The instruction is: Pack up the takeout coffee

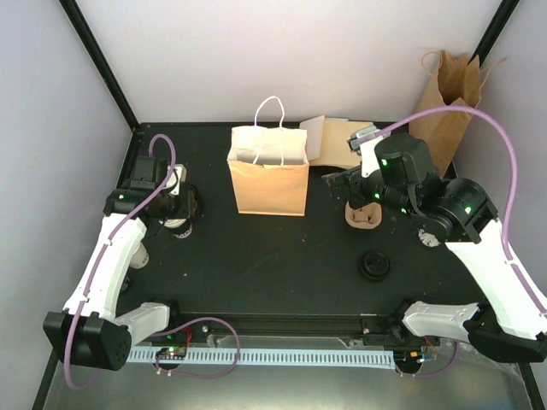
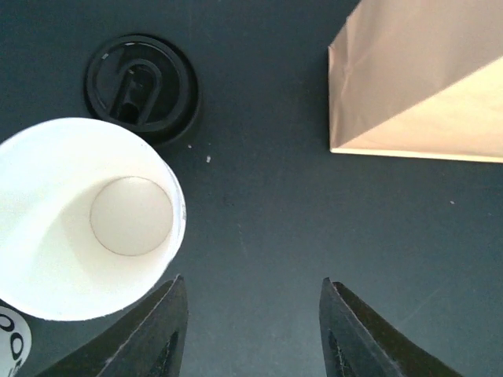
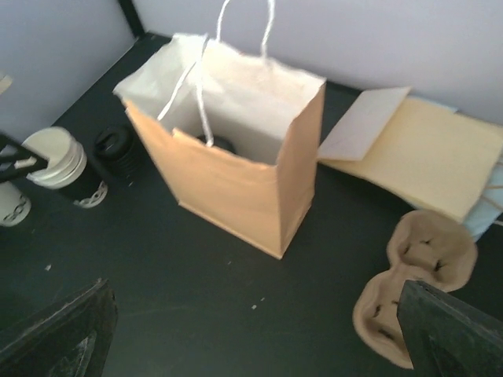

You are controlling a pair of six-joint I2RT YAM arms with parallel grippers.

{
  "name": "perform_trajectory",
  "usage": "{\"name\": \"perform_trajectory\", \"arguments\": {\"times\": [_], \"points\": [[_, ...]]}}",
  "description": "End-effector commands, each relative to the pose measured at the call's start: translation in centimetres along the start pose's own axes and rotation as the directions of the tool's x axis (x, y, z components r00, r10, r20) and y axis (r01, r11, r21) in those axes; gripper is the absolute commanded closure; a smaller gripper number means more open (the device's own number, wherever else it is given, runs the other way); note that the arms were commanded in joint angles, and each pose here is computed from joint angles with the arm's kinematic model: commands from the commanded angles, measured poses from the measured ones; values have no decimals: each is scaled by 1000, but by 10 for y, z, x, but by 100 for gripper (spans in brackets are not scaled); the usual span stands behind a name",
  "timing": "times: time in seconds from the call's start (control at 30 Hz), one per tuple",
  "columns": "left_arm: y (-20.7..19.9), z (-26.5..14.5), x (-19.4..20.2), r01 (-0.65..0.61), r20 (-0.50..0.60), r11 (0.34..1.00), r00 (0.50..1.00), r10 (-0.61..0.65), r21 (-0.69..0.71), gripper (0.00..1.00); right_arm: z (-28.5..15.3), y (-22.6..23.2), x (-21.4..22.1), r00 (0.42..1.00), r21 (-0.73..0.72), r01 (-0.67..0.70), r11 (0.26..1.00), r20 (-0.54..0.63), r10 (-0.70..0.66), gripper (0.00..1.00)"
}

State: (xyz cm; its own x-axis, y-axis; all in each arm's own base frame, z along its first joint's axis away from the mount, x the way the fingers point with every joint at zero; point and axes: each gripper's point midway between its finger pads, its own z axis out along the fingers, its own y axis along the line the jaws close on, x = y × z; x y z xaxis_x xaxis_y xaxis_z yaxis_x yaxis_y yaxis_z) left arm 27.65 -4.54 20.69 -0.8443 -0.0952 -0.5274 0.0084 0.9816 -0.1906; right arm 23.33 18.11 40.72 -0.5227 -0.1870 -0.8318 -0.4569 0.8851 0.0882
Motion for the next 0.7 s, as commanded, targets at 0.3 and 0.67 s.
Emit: {"name": "perform_trajectory", "arguments": {"times": [0.3,0.67], "points": [[28,32,-22,-21,-48,987,999,13,-162,57,15,33,24,996,-194,49,980,-69,-63,0],[41,53,-17,-39,-127,973,992,10,-228,84,29,46,27,994,-255,61,965,-73,-82,0]]}}
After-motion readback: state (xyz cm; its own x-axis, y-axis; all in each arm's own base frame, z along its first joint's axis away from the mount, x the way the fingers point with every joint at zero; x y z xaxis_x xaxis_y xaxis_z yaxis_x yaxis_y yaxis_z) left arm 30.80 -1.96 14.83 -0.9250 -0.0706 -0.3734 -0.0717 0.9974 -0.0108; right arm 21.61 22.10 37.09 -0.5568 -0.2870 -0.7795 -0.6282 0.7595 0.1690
